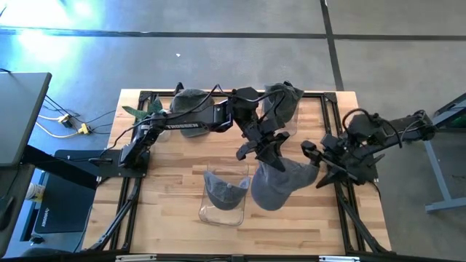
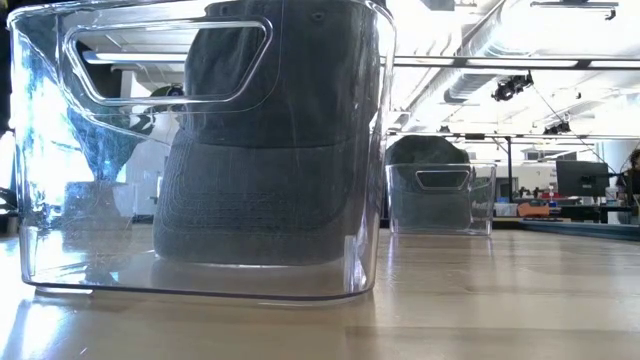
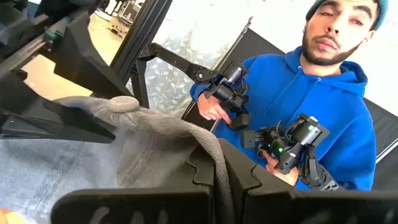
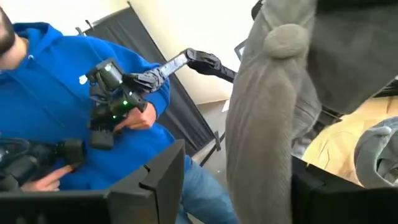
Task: Pick & Place hat
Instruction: Put the gray cap into the bottom transparent bin
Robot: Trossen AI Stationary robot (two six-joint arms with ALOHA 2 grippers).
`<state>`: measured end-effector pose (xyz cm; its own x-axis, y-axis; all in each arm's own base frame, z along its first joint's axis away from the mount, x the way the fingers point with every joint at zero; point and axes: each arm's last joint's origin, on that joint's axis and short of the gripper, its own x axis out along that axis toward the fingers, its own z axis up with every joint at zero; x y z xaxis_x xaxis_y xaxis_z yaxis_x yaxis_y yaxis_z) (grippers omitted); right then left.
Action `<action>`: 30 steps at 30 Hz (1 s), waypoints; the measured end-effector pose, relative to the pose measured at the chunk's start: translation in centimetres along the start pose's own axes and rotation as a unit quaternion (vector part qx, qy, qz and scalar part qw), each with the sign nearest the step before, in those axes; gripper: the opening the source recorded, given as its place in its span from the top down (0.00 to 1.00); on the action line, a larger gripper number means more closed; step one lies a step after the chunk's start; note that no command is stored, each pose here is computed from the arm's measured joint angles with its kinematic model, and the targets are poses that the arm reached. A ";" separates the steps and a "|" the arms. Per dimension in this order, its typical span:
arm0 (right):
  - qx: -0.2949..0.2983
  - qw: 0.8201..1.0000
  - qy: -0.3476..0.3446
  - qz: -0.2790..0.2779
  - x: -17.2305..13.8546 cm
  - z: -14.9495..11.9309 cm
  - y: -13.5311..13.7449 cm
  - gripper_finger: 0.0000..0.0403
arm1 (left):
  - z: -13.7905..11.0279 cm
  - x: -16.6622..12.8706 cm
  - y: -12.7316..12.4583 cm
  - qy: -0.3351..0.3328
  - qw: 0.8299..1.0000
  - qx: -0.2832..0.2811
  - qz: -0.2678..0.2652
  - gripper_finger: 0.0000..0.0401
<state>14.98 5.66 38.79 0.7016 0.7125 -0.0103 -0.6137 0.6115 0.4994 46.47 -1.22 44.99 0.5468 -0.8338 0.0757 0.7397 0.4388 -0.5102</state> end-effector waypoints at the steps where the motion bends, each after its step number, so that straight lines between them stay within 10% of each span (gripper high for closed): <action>1: -0.003 1.000 0.000 -0.002 0.0 0.0 -0.1 0.54 | 0.0 0.0 0.0 0.000 1.000 0.000 0.000 1.00; 12: -0.043 0.999 0.010 -0.027 0.2 -0.3 -0.4 0.96 | 0.3 -1.3 0.4 0.030 0.999 -0.011 -0.034 1.00; 20: -0.091 0.984 0.004 -0.151 2.1 -0.4 -3.1 0.98 | 0.3 -3.3 1.2 0.090 0.990 -0.060 -0.085 1.00; 30: -0.114 0.963 -0.040 -0.242 3.8 0.6 -6.3 0.98 | -1.8 -8.3 -1.6 0.140 0.984 -0.060 0.097 1.00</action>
<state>21.68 4.30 36.10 0.9455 0.3014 -0.1232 -0.2646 0.9317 0.2489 40.05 4.42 43.64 0.5310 -0.8054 -0.2635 0.5712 0.5699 -0.5907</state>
